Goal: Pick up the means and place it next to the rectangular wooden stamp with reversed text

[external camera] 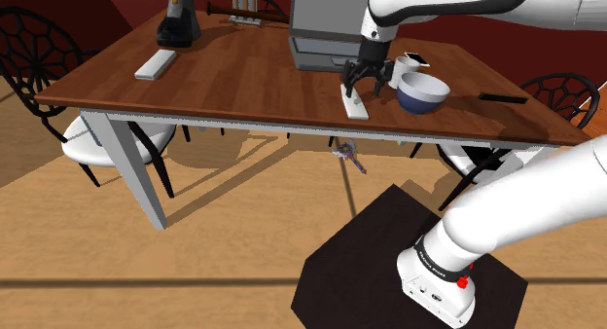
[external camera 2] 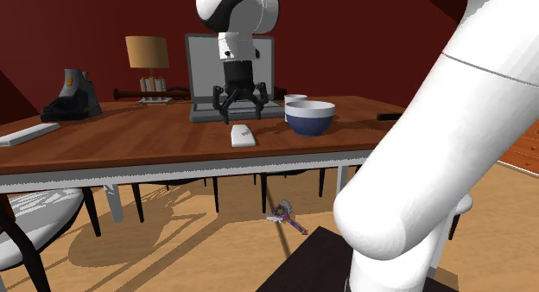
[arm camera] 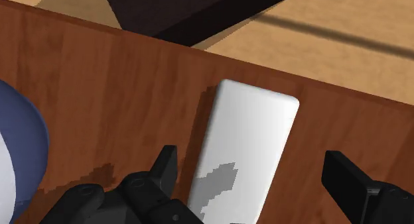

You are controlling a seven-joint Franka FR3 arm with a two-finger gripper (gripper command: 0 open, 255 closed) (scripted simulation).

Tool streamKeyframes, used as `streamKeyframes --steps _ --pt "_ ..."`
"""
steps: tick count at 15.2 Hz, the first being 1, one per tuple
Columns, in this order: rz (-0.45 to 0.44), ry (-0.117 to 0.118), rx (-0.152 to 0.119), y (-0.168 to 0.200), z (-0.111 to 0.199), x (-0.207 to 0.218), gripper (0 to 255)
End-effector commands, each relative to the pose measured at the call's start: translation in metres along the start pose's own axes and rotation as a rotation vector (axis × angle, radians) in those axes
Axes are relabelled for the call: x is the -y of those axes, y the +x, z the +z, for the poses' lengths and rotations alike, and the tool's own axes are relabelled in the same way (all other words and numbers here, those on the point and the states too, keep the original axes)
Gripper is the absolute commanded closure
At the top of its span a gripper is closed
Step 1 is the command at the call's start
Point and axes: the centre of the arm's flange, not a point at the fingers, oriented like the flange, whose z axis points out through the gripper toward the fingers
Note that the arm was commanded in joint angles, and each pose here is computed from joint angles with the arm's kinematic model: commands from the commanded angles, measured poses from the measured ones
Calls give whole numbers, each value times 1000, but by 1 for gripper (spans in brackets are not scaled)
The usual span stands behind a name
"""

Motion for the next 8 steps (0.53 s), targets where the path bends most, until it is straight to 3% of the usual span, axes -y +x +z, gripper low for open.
streamKeyframes --steps 1,4,8 --pt "90 15 -13 25 6 -5 0" --pt "218 38 -30 60 13 -17 0" --pt "232 40 -32 64 29 -19 0"
